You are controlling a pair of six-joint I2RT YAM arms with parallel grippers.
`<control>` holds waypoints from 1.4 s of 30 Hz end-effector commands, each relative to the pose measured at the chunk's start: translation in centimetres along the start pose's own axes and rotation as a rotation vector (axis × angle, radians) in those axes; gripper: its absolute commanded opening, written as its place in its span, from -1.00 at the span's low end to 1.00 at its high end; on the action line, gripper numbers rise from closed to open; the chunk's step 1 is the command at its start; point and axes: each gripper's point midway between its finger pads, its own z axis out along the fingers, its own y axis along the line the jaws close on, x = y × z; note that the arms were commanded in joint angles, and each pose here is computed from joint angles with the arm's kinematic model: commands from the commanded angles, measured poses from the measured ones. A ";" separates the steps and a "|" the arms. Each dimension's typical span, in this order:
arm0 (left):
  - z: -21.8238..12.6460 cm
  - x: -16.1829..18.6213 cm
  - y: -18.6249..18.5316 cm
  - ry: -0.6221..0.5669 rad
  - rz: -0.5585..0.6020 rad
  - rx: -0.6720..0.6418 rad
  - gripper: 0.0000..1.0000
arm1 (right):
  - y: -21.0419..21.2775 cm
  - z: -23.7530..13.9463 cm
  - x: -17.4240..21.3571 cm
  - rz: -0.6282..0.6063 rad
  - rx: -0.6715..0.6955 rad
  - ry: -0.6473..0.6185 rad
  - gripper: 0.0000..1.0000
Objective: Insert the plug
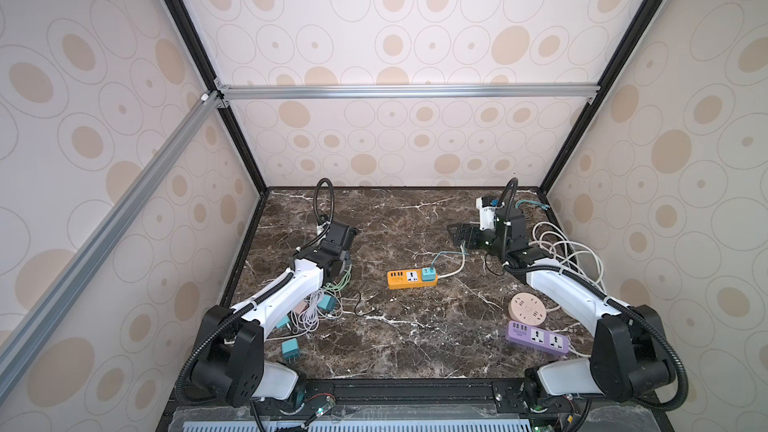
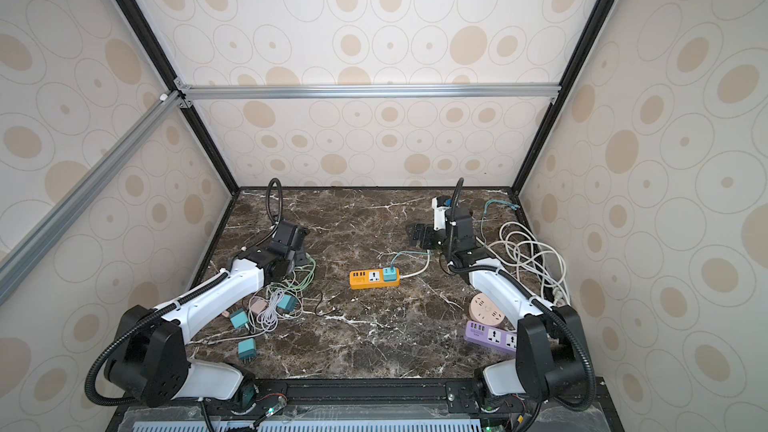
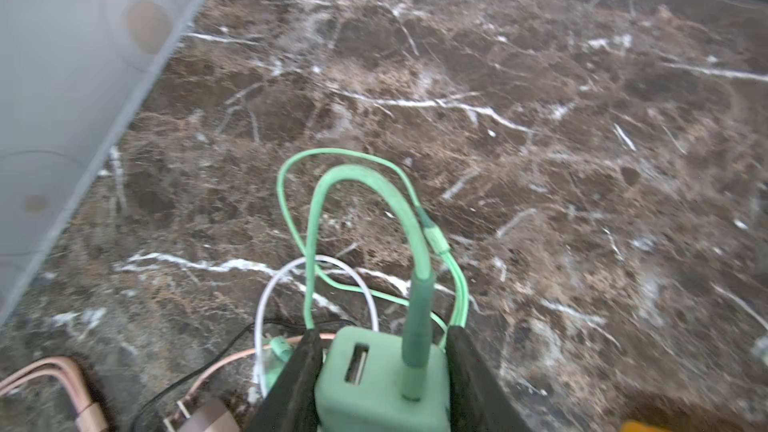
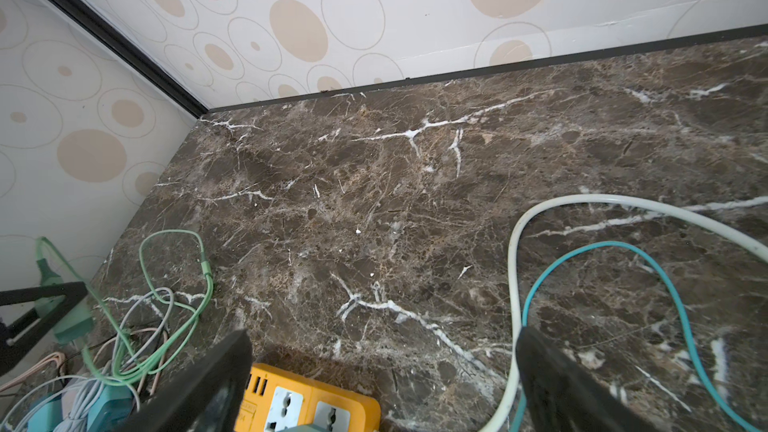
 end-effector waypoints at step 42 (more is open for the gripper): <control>-9.1 -6.8 -8.6 -0.014 -0.693 0.804 -1.00 | 28.8 6.3 4.7 -0.544 -0.840 0.030 0.31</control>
